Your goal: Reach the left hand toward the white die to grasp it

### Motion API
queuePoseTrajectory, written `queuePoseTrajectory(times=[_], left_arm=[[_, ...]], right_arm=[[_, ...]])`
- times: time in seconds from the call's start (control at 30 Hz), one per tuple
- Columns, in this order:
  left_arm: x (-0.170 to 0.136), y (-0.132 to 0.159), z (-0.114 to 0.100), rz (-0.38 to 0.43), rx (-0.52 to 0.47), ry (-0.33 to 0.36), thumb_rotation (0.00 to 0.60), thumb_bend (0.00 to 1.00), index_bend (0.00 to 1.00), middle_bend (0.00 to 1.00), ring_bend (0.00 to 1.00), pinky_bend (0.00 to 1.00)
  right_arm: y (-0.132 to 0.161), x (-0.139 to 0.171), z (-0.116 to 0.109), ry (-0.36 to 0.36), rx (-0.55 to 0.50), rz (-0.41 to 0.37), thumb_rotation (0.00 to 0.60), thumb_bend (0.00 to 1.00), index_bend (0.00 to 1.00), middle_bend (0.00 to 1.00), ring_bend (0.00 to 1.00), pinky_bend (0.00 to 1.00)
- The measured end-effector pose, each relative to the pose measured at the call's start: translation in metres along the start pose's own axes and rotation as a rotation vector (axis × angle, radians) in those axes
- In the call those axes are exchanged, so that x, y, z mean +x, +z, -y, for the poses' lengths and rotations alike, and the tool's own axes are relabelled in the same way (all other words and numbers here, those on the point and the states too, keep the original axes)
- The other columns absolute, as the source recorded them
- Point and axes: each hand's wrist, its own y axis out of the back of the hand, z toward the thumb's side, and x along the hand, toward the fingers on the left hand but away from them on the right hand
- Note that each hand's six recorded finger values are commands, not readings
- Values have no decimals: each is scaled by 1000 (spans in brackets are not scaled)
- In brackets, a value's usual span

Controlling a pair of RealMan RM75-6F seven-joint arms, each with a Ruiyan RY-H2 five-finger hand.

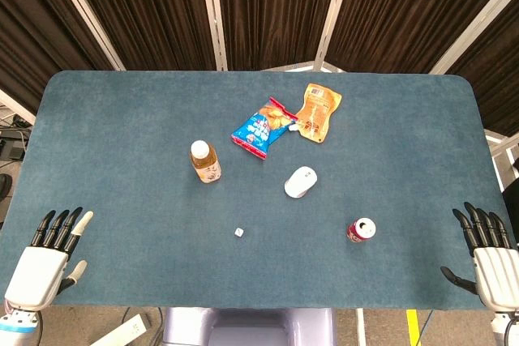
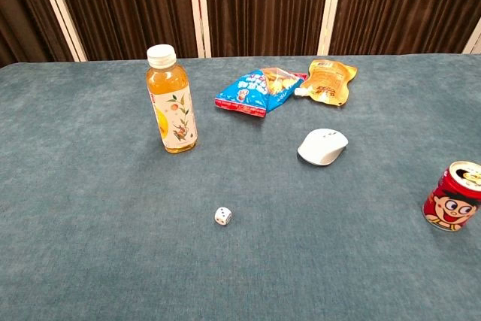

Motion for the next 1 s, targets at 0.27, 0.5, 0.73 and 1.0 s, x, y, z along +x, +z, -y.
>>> queuePoseTrajectory(times=[0.27,0.5,0.73,1.0], left_arm=[[1,1,0,3,-1,-4,600,323,0,0,0,0],[12,8,-6,33,-3,36,600,412,0,675,714,770],[34,29,1,96,-20,-16,600,455,0,857,869,876],[68,82,17,243,5,-178,600,505,0,863,880,879]], right_arm=[[-1,2,0,-1,-1,4,600,5,60,0,0,0],[-2,-2,-1,-5,-9,11,600,6,60,0,0,0],[-6,-6,-2,-7,-14,24,600,5,60,0,0,0],[-13,-10,-2,-4,-25,50,600,5,60,0,0,0]])
